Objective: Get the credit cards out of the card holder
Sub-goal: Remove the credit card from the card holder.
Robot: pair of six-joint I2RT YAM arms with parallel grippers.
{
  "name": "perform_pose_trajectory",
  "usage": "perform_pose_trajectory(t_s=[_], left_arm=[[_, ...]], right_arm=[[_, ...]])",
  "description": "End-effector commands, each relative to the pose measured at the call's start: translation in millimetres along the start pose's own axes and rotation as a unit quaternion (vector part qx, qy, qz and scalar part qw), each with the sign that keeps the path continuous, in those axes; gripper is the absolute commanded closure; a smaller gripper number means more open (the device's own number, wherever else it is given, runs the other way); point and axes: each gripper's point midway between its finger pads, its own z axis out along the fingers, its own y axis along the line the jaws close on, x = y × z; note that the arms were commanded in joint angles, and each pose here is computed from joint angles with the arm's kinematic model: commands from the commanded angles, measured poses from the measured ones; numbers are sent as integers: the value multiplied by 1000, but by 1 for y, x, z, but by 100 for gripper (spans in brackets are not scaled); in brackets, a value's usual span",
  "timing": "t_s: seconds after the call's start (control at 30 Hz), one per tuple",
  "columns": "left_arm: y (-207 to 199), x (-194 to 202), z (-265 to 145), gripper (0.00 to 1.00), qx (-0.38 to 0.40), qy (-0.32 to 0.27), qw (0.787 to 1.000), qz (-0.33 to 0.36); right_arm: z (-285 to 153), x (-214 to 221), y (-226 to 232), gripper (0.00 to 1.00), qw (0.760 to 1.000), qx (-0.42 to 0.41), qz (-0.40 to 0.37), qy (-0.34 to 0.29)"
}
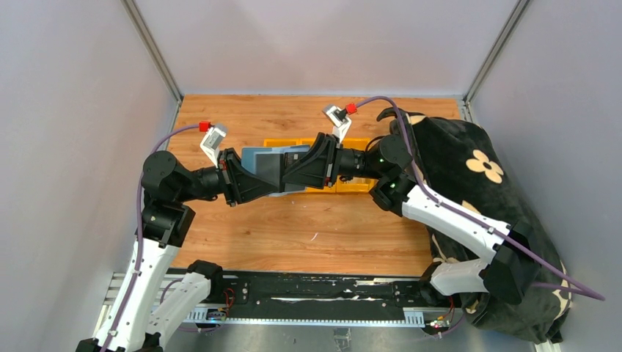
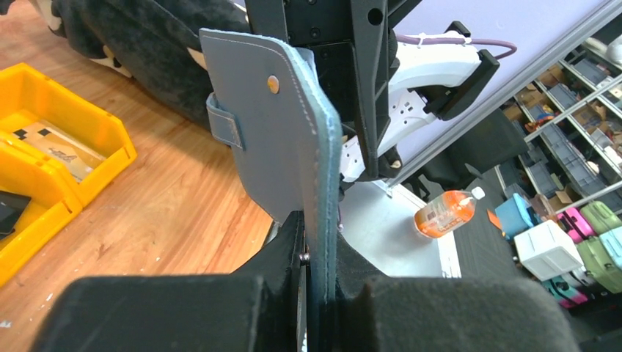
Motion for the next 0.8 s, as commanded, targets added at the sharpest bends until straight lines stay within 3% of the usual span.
perform_pose_trajectory(t_s=[0.0, 0.1, 0.3, 0.43, 0.5, 0.57, 0.77], left_arm=[[-14, -2, -2, 100, 23, 0, 999, 22], [-12, 0, -2, 100, 21, 4, 999, 28], [-3, 5, -4, 100, -6, 20, 999, 41], [1, 11, -7, 99, -19, 26, 999, 43], [3, 12, -8, 91, -25, 29, 998, 48], [0, 10, -8, 90, -21, 28, 998, 52], [-12, -6, -8, 92, -15, -3, 998, 64]], right_arm=[[5, -4, -1, 60, 1000, -12, -3, -18], [11, -6, -3, 62, 1000, -6, -7, -14], [19, 5, -25, 79, 998, 58, -22, 12], [17, 9, -29, 99, 998, 64, -25, 15], [15, 11, -28, 100, 998, 60, -26, 13], [12, 13, -24, 100, 998, 47, -30, 12], [-9, 10, -22, 100, 998, 42, -43, -30]])
